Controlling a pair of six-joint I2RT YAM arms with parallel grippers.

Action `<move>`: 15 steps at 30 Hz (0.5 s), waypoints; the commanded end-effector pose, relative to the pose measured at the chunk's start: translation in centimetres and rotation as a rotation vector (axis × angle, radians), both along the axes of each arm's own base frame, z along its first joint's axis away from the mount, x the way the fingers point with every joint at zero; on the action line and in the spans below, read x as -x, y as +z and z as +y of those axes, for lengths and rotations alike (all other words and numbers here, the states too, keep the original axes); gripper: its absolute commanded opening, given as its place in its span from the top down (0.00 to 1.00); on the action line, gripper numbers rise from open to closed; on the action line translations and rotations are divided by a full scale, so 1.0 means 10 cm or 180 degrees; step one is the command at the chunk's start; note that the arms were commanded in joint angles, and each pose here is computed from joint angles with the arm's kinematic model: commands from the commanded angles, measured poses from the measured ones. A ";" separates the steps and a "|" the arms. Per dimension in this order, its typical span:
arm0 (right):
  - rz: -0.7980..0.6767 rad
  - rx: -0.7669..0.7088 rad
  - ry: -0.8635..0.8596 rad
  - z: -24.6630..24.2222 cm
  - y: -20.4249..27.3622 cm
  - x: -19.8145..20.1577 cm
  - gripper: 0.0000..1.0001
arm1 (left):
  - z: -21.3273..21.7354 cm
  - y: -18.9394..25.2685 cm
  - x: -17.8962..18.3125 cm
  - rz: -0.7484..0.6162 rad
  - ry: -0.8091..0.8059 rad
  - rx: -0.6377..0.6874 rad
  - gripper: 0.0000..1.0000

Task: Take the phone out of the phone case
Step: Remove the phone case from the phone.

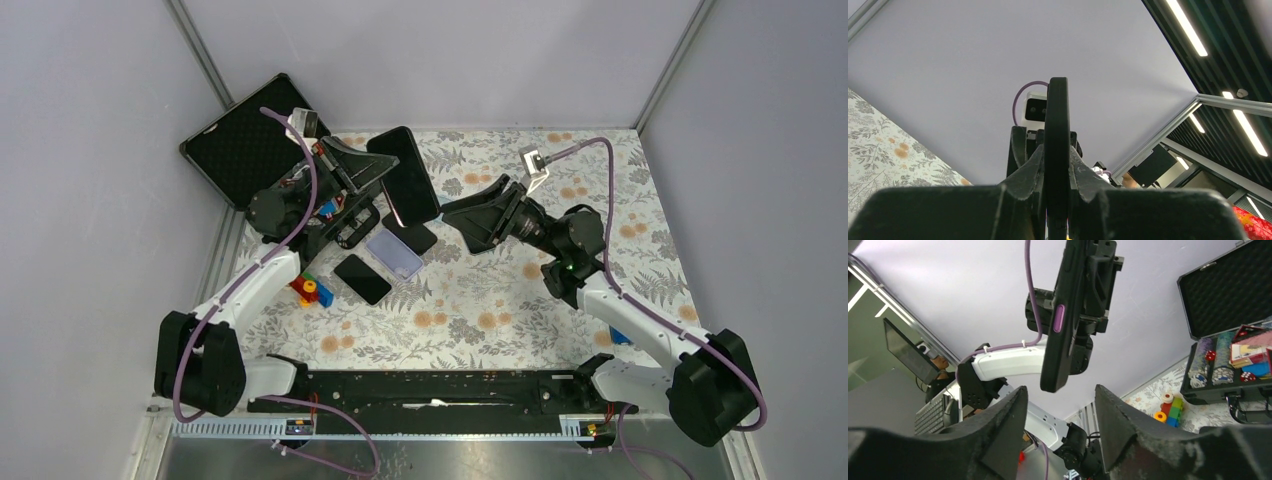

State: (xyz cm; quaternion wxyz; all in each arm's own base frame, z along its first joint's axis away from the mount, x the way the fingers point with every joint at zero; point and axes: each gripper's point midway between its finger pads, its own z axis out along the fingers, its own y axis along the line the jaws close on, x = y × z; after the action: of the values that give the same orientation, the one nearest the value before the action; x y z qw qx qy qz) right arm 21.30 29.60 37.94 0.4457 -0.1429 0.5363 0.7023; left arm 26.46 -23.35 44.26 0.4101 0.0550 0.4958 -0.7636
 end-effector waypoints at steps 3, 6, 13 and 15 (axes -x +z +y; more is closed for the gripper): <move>-0.0241 -0.0210 0.0113 0.00 0.32 0.06 0.48 | 0.10 0.23 0.08 -0.0246 0.0073 0.0266 1.00; -0.0219 -0.0216 0.0134 0.01 0.31 0.06 0.44 | 0.10 0.21 0.06 -0.0207 0.0086 0.0275 1.00; -0.0148 -0.0138 0.0090 0.04 0.25 0.01 0.44 | 0.10 0.17 0.02 -0.0157 0.0109 0.0292 1.00; -0.0121 -0.0129 0.0054 0.04 0.22 -0.02 0.47 | 0.10 0.17 0.03 -0.0156 0.0109 0.0294 1.00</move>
State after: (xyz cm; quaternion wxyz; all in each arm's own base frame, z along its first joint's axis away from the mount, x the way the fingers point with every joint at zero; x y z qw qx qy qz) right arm 21.96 30.13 38.03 0.4326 -0.1343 0.5382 0.7107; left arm 26.96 -23.31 43.71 0.4046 0.0401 0.4963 -0.7671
